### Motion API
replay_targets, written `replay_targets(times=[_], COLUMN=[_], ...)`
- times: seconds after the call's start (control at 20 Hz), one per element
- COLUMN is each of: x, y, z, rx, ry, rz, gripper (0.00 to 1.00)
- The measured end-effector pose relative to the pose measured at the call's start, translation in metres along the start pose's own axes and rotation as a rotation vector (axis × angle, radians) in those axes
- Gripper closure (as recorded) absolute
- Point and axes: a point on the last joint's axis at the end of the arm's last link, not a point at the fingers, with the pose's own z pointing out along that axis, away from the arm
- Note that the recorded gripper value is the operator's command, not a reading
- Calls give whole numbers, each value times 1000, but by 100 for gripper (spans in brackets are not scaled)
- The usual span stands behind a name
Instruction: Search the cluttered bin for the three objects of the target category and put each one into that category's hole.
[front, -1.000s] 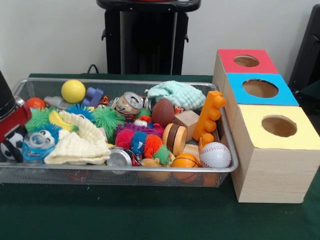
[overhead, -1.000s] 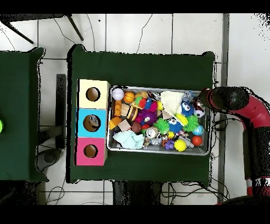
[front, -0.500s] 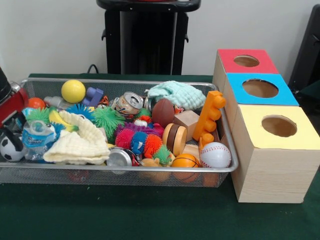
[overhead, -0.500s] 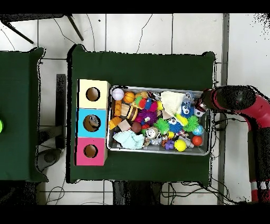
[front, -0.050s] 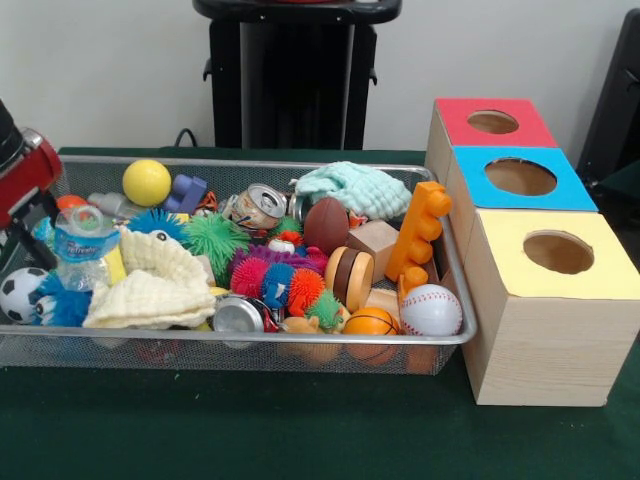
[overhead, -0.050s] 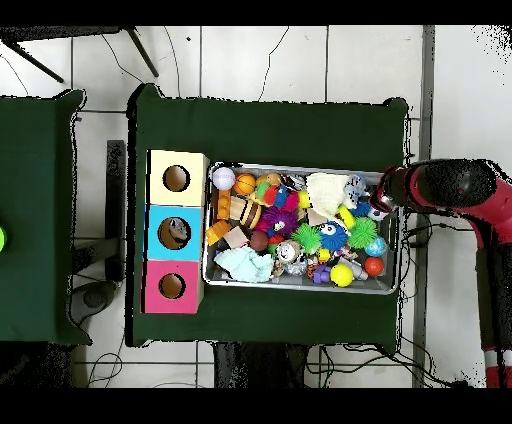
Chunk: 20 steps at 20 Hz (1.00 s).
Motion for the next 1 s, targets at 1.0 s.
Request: replay_targets(times=[1.0], x=[-17], y=[84], z=[-33], rx=[-172], ry=[-415], rz=[-72], gripper=[100])
